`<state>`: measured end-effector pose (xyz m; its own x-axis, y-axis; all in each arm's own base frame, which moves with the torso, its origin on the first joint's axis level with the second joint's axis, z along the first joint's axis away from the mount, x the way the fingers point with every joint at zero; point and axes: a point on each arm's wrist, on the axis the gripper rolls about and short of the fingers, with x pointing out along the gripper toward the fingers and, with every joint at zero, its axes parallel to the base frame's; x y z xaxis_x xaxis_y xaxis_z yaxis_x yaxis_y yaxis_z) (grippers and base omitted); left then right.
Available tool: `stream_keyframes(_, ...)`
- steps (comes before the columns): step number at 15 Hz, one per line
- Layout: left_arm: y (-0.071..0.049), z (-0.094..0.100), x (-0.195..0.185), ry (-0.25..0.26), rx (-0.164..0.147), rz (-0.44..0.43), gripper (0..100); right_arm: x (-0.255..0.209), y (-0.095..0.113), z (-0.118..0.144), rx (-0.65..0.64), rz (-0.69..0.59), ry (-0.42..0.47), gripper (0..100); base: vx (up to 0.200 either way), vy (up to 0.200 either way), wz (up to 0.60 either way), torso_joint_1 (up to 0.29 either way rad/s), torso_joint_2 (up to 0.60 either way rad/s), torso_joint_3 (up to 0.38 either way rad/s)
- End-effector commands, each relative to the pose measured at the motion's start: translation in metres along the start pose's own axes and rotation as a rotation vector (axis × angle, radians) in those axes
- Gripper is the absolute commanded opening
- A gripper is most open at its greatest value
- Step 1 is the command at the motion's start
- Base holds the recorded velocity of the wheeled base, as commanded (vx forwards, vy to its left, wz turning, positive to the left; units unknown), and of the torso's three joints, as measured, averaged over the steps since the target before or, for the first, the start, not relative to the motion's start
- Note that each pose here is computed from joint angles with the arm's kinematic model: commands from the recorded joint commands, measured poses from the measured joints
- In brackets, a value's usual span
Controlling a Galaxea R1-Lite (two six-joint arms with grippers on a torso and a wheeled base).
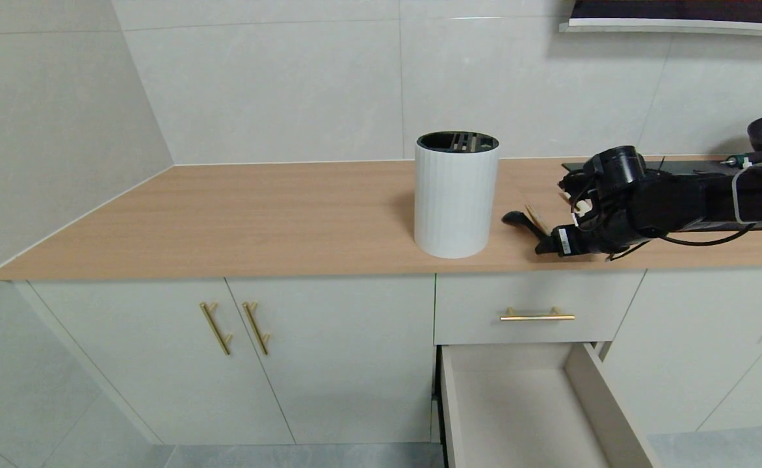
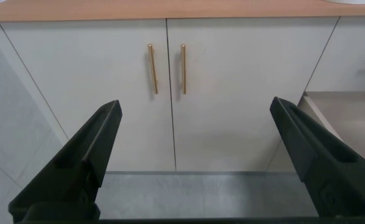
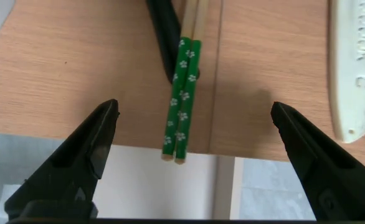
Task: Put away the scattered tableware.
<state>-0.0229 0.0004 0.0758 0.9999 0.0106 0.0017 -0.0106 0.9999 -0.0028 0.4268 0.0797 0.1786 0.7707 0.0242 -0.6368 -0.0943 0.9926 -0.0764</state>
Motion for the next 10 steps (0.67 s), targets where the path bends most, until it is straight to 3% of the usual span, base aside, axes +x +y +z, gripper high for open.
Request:
stream_keyframes(1,0.0,0.0001,0.0,0.0,0.0,0.0,100,0.0012,0.0006,-0.0006,-0.001,0.002,0.003,100,0.0,0.0,0.0,0.0,0.0,0.0)
stream_keyframes(2,0.0,0.0001,0.0,0.0,0.0,0.0,100,0.0012,0.0006,-0.0006,-0.001,0.004,0.003,0,0.0,0.0,0.0,0.0,0.0,0.0)
stream_keyframes(10,0.0,0.0001,0.0,0.0,0.0,0.0,100,0.0001,0.0005,-0.0003,0.003,0.004,0.001,0,0.0,0.0,0.0,0.0,0.0,0.0)
